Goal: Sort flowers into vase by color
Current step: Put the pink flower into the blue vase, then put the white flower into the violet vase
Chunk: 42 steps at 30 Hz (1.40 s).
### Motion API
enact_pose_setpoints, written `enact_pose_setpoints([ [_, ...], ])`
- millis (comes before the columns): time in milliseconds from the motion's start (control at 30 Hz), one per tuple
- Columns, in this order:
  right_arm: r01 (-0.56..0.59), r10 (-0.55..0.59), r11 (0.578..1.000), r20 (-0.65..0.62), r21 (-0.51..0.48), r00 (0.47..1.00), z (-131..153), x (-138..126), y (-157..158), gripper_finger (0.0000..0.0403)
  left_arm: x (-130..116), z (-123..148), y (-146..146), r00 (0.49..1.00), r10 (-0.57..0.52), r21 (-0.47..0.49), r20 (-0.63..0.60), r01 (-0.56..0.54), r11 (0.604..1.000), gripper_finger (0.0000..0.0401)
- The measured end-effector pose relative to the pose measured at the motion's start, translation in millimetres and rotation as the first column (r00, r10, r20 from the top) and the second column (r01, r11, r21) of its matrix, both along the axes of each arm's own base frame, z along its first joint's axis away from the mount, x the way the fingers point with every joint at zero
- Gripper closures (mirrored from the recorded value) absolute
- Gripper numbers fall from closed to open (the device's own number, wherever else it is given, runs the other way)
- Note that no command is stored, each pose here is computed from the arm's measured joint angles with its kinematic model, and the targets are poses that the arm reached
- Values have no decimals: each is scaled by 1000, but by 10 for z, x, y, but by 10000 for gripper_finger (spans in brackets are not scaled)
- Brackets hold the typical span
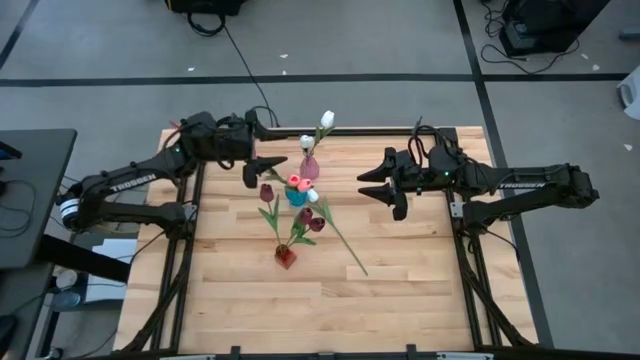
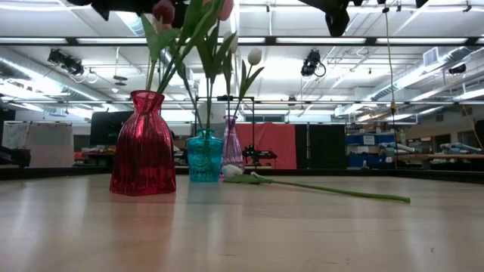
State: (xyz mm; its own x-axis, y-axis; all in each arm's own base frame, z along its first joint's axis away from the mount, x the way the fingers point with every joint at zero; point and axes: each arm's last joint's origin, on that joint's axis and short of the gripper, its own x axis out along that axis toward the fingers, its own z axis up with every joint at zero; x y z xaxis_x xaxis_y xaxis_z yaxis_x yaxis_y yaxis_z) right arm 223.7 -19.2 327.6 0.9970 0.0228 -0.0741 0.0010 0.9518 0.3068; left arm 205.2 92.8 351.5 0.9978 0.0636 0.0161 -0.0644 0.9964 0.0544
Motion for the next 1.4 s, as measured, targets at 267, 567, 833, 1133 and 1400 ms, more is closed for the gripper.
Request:
enact_pose_setpoints([
  [267,45,-42,999,-132,18,990,-298,40,44,211,-103,344,-48,998,5,-21,-57,-6,1000,112],
  [567,148,-143,989,-417,-21,897,-1040,279,285,211,-431,87,-221,981,102,-9,-164,-105,994,144],
  [833,192,-229,973,-551,-124,802,-1545,507,421,211,-802,-163,-423,988,148,-61,-44,-151,987,173],
  [1133,226,-310,951,-636,-213,706,-1911,855,465,216,-894,-331,-582,991,96,-83,-89,-103,991,174],
  [1400,180,-313,949,-730,-257,608,-2014,1141,503,233,-899,-503,-700,959,98,-110,-265,-131,985,174],
])
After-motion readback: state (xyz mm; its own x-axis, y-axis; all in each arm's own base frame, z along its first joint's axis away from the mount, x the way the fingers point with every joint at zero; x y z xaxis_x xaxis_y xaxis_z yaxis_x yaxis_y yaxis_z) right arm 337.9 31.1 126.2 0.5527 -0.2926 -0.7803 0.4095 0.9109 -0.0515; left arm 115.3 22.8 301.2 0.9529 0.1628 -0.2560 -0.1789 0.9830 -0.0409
